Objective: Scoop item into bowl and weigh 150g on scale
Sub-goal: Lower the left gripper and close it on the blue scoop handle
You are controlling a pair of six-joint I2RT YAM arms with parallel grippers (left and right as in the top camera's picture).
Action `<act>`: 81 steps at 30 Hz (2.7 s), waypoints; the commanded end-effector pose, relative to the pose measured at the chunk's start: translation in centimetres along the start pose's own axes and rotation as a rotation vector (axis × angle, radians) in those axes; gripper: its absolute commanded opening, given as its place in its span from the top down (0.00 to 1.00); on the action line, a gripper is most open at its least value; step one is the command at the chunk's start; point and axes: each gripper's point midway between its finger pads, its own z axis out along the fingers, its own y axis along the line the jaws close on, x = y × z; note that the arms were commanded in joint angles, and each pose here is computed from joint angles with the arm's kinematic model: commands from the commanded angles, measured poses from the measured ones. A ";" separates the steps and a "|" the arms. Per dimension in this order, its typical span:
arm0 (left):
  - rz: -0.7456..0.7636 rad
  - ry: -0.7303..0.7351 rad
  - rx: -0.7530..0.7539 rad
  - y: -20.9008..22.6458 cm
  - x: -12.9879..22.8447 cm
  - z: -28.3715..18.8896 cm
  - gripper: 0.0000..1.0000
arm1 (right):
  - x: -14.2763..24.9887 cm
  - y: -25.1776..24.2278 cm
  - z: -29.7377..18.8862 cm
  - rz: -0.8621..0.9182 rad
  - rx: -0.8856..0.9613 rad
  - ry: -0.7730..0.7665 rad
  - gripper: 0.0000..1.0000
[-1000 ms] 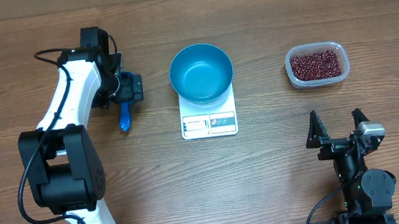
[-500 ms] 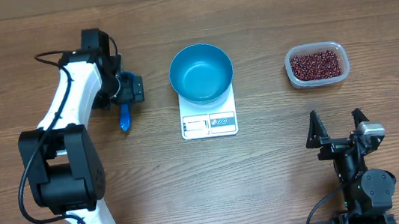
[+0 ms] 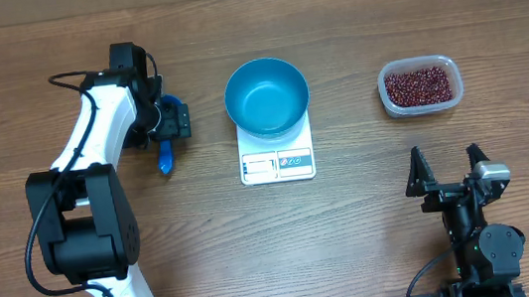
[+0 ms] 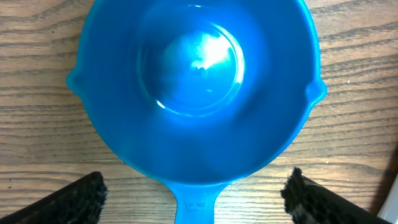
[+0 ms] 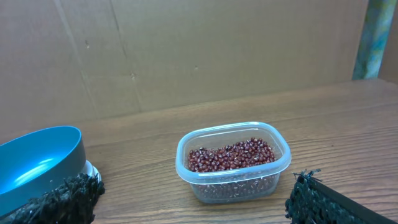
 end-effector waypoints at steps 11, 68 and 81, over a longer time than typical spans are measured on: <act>-0.005 0.031 -0.007 0.0 0.7 0.7 0.27 | 0.1 0.0 0.0 -0.004 0.000 -0.006 0.00; -0.007 0.044 -0.015 -0.7 1.4 1.3 0.27 | 0.1 0.0 0.0 -0.004 0.000 -0.006 0.00; -0.007 0.049 -0.015 -0.7 1.5 1.3 0.46 | 0.1 0.0 0.0 -0.004 0.000 -0.006 0.00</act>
